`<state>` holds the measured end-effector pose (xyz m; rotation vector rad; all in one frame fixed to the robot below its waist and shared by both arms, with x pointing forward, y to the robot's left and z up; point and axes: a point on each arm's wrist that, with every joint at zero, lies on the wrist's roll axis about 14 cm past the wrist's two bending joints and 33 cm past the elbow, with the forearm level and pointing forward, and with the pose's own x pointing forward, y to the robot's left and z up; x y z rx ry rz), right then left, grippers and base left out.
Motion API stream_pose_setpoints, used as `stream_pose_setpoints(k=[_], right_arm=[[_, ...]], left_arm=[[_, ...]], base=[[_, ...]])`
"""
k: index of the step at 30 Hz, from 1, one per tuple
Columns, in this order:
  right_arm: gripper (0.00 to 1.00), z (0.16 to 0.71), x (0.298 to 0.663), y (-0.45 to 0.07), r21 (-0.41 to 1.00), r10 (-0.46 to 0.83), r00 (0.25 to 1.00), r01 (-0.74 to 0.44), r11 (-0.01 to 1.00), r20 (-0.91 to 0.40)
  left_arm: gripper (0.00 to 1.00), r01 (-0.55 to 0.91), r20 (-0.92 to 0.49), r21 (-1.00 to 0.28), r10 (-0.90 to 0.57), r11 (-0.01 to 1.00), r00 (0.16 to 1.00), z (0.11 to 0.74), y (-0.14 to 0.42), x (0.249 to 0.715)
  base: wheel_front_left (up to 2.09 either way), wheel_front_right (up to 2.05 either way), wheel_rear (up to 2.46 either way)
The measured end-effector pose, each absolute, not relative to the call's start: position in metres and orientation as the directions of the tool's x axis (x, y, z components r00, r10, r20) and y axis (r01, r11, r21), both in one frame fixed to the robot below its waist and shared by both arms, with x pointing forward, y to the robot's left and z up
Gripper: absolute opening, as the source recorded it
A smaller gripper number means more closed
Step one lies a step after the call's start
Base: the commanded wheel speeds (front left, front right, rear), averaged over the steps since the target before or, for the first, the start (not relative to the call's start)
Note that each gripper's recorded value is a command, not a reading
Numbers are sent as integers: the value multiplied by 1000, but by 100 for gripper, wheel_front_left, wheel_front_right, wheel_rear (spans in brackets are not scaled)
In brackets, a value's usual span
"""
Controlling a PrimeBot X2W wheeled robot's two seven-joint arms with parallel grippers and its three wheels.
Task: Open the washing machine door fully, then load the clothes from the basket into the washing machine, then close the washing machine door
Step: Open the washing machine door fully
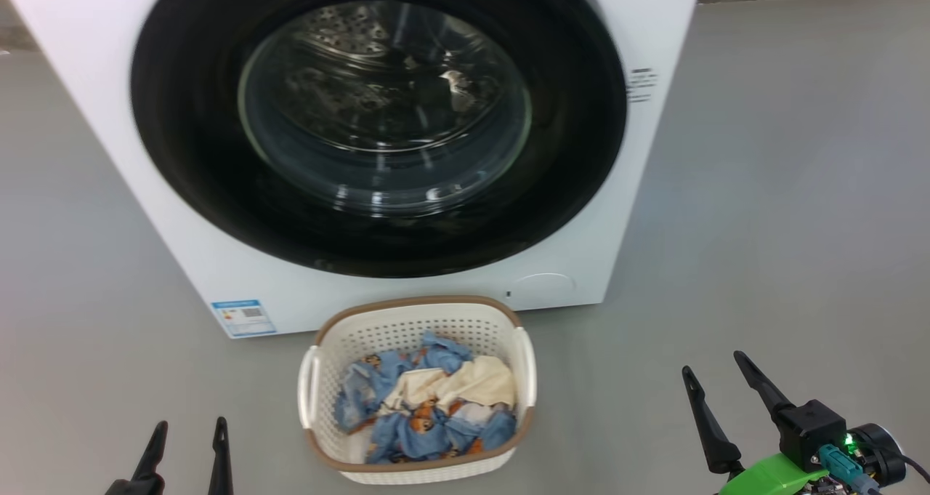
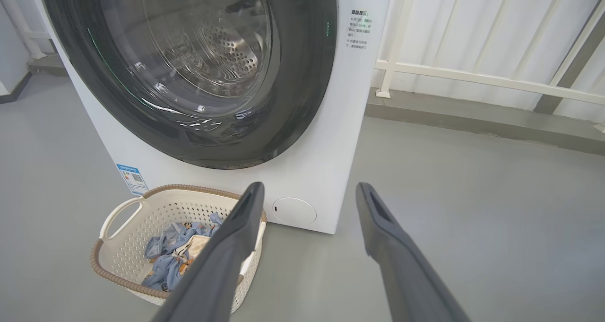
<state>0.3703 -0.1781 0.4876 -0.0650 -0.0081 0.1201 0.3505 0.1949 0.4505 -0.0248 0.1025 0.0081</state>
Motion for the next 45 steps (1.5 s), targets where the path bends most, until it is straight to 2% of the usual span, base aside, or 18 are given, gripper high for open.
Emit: stream_pose_setpoints(k=[14,30,31,33,45], right_arm=[[100,484,371,-180,-64,116,993,-116,991,-7],[100,487,372,-177,-63,123,992,-122,990,2],[63,487,372,-177,-63,123,992,-123,990,3],[0,489,373,-176,-64,124,992,-123,990,8],[0,494,376,-179,-44,108,994,-106,993,28]], left_arm=[[100,-16,-96,-58,10,998,995,452,195,353],[100,-14,-92,-62,9,998,996,453,195,352],[100,-14,-92,-63,9,998,996,453,195,352],[100,-14,-92,-63,8,998,996,453,195,351],[100,-18,-94,-79,10,997,996,452,195,351]], base=[[90,90,-180],[8,8,-15],[0,0,0],[0,0,0],[0,0,0]])
